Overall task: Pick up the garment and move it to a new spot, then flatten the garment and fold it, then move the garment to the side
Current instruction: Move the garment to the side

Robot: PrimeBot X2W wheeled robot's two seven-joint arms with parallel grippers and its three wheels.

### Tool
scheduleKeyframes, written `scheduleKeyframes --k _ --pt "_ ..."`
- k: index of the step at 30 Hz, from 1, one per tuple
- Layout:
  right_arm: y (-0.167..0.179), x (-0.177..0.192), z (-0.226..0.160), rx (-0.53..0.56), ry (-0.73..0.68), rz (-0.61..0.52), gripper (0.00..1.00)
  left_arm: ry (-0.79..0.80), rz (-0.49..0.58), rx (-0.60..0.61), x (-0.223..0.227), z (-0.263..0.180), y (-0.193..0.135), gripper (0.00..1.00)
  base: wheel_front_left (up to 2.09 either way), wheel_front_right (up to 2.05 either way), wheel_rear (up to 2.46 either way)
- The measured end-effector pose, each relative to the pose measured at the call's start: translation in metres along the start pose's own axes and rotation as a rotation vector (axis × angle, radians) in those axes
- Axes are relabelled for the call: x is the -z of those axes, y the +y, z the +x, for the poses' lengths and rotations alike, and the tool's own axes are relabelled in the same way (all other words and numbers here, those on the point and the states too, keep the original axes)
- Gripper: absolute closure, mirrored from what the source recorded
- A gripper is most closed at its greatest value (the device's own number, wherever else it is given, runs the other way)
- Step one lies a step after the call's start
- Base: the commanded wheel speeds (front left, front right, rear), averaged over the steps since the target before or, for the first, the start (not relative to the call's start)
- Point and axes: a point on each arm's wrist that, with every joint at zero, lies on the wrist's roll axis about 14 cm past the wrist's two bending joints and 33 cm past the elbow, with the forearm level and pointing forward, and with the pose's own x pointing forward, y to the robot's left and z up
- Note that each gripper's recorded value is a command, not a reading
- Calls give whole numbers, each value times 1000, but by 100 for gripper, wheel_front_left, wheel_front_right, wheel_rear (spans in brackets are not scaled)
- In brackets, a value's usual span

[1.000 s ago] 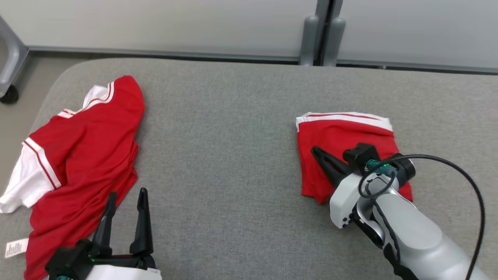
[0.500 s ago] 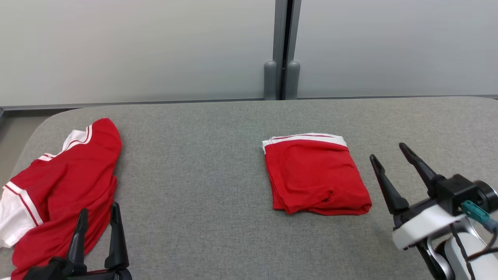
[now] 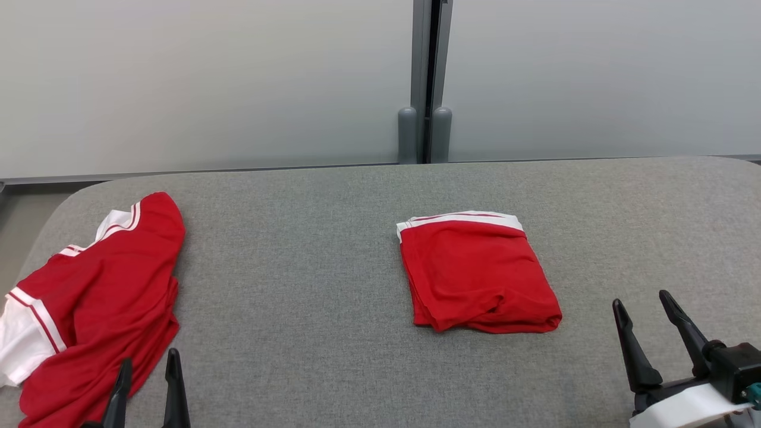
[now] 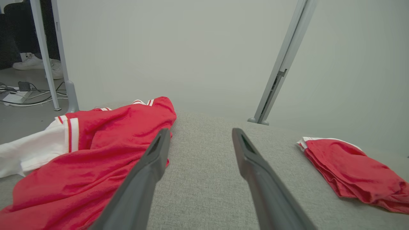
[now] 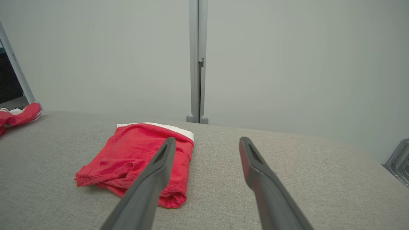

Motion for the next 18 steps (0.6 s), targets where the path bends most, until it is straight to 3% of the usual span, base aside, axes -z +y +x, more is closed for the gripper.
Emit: scheduleKeyframes --k 5,8,12,15,18 --pt "4 1 5 -4 0 19 0 11 -2 5 3 -2 -2 0 0 0 0" --pt "12 15 12 -12 39 97 0 14 -5 6 4 0 -3 0 0 0 0" --pt "20 19 51 -44 124 181 0 25 -15 30 8 9 -12 0 0 0 0" --pt "24 36 77 -70 272 203 0 38 -21 46 12 17 -19 0 0 0 0" --pt "34 76 91 -109 507 208 0 55 -32 42 18 22 -21 0 0 0 0"
